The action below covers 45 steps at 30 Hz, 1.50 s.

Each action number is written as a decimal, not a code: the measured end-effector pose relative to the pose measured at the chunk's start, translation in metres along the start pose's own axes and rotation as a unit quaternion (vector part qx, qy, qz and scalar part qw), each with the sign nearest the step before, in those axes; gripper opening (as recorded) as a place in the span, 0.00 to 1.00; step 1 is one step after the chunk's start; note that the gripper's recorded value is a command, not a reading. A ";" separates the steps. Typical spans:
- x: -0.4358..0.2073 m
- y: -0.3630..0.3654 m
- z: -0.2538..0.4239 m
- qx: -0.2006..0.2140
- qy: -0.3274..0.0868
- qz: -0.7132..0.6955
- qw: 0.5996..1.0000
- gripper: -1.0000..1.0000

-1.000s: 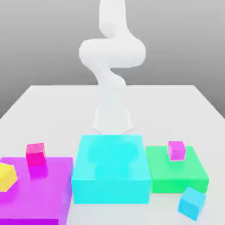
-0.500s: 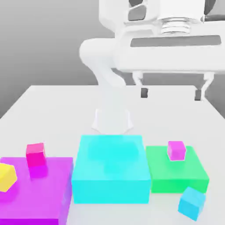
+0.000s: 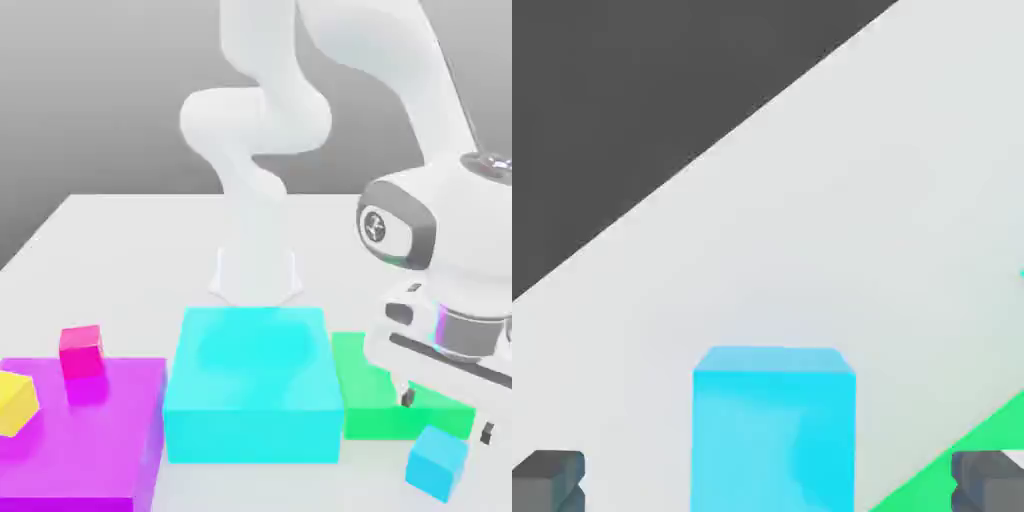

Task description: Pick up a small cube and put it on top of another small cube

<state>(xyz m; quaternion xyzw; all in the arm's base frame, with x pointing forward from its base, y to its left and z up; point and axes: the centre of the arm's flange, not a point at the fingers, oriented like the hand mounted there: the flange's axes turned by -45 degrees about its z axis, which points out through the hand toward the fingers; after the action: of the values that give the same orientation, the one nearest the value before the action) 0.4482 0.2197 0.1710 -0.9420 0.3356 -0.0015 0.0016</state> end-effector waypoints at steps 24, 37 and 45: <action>-0.059 0.032 -0.096 -0.004 -0.003 -0.041 0.999 0.00; -0.118 0.107 -0.133 -0.002 -0.001 -0.079 0.997 0.00; -0.120 0.111 -0.075 -0.002 0.000 -0.080 0.997 1.00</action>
<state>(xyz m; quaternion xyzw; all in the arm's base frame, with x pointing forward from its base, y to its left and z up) 0.2854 0.2094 0.2455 -0.9658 0.2593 -0.0013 -0.0008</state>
